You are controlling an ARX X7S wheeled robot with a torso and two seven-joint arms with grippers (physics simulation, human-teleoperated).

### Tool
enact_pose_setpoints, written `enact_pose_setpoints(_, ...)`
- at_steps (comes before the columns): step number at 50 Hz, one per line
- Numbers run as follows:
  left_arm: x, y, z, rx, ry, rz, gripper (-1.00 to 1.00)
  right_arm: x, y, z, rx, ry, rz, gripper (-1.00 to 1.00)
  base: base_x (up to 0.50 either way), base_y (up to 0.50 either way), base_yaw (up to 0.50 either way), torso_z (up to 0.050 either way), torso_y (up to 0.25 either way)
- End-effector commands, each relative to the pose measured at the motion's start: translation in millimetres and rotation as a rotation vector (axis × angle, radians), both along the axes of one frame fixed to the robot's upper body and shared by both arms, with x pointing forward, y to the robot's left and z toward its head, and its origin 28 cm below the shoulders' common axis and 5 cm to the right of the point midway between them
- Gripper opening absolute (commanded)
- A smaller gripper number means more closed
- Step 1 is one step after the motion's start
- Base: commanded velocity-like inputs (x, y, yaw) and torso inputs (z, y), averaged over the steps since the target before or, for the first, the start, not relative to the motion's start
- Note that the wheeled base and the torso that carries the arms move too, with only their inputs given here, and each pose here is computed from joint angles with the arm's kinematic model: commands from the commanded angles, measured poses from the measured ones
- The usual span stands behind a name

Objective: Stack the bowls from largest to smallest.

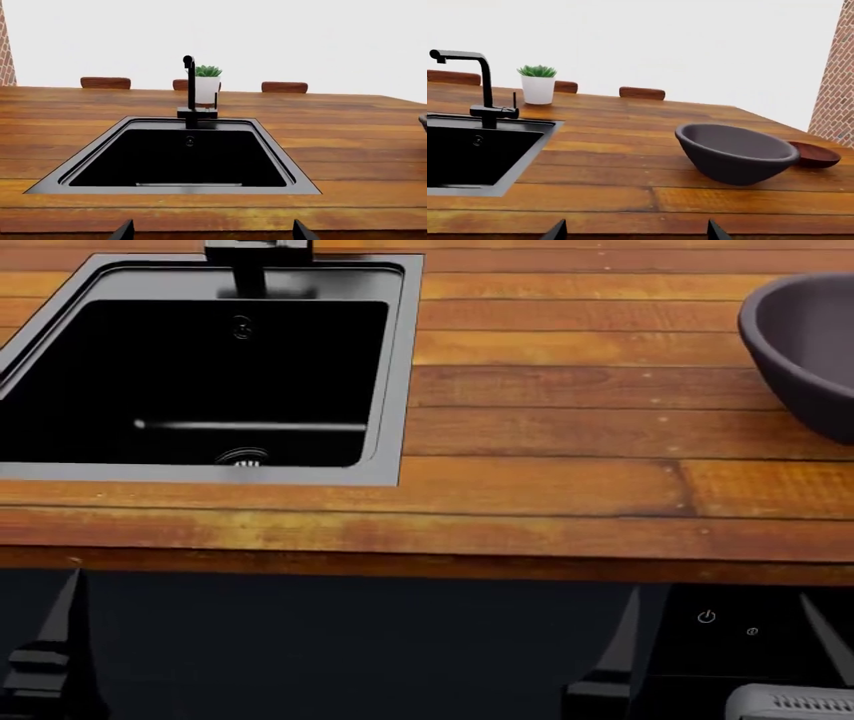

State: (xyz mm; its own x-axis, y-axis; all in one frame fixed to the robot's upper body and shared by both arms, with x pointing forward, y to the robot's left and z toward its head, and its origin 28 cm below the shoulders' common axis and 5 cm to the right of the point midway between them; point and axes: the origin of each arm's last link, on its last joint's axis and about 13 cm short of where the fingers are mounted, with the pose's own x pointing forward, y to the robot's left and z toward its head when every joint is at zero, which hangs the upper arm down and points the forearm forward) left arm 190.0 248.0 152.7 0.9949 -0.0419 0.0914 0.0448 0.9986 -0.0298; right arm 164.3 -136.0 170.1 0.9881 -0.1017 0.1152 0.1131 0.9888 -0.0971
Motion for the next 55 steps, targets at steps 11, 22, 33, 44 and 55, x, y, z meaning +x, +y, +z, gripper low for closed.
enact_pose_setpoints(11, -0.1, 3.6, -2.8, -0.001, 0.018, -0.022, 1.00, -1.6, -4.4, 1.0, 0.008, -0.017, -0.021, 1.00, 0.00, 0.00, 0.00, 0.050, 0.038)
enact_pose_setpoints(22, 1.9, 8.4, -2.0, -0.009, 0.077, 0.020, 1.00, -1.6, -6.9, 1.2, 0.012, -0.024, -0.032, 1.00, 0.00, 0.00, 0.00, 0.048, 0.036)
enact_pose_setpoints(33, -1.0, 10.7, 4.4, 0.018, 0.032, 0.035, 1.00, -2.5, -8.4, 2.5, 0.028, -0.040, -0.045, 1.00, 0.03, 0.43, 0.00, 0.000, 0.000)
enact_pose_setpoints(44, -1.1, 12.9, 7.0, 0.017, 0.033, 0.049, 1.00, -3.1, -7.1, 3.8, 0.023, -0.040, -0.037, 1.00, 0.04, 0.50, 0.00, 0.000, 0.000)
enact_pose_setpoints(55, -1.7, 14.0, 7.1, 0.019, 0.030, 0.054, 1.00, -2.1, -6.3, 1.1, 0.019, -0.037, -0.029, 1.00, 0.04, 0.50, 0.00, 0.000, 0.000)
